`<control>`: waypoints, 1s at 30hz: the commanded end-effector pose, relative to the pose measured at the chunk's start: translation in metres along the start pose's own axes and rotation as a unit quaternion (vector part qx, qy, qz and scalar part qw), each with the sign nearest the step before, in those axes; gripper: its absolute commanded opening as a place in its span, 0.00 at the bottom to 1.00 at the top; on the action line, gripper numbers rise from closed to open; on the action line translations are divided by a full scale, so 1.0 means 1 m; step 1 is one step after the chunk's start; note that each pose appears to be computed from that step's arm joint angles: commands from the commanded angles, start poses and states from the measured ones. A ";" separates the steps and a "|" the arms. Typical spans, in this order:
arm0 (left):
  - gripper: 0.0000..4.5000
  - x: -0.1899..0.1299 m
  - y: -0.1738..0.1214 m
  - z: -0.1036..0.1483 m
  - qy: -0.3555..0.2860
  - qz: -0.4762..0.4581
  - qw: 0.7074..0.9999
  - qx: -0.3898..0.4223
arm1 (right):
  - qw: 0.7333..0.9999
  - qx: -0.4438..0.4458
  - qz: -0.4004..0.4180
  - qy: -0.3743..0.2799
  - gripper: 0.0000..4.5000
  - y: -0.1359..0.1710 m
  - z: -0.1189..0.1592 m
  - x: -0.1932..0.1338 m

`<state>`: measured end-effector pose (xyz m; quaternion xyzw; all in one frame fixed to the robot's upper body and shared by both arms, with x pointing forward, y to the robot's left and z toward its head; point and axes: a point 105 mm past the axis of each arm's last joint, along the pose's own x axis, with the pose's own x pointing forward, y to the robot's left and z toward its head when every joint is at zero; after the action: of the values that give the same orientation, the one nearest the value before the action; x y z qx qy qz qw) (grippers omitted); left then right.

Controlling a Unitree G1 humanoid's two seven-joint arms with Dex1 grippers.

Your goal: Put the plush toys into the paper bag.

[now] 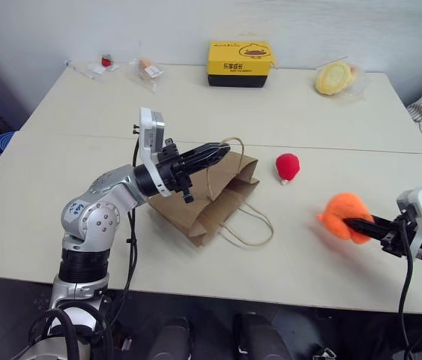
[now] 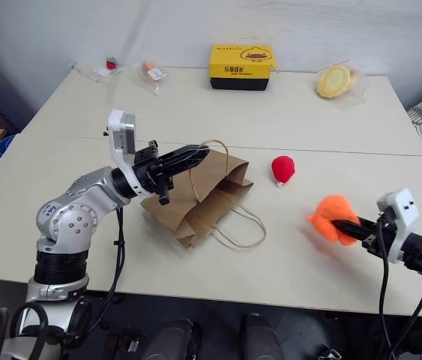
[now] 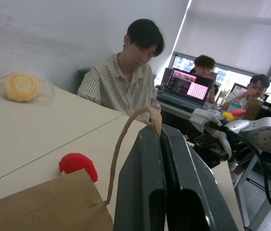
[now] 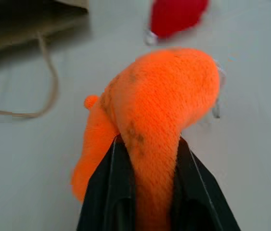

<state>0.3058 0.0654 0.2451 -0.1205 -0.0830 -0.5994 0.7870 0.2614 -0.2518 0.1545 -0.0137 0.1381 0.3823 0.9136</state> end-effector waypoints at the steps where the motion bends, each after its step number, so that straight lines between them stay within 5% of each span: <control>1: 0.00 0.003 -0.007 0.015 -0.025 -0.016 0.999 0.015 | 0.993 -0.009 0.113 -0.011 0.05 0.052 0.024 0.025; 11: 0.00 0.010 -0.013 0.014 -0.018 -0.039 0.999 0.002 | 0.985 -0.001 0.170 -0.014 0.05 0.101 0.040 0.112; 30: 0.00 0.017 -0.026 0.016 -0.034 -0.089 0.995 -0.024 | 0.980 -0.070 0.184 0.009 0.05 0.125 0.050 0.212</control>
<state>0.2935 0.0499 0.2562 -0.1563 -0.0824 -0.6496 0.7395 0.3246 -0.0170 0.1481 -0.0497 0.1456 0.5446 0.8245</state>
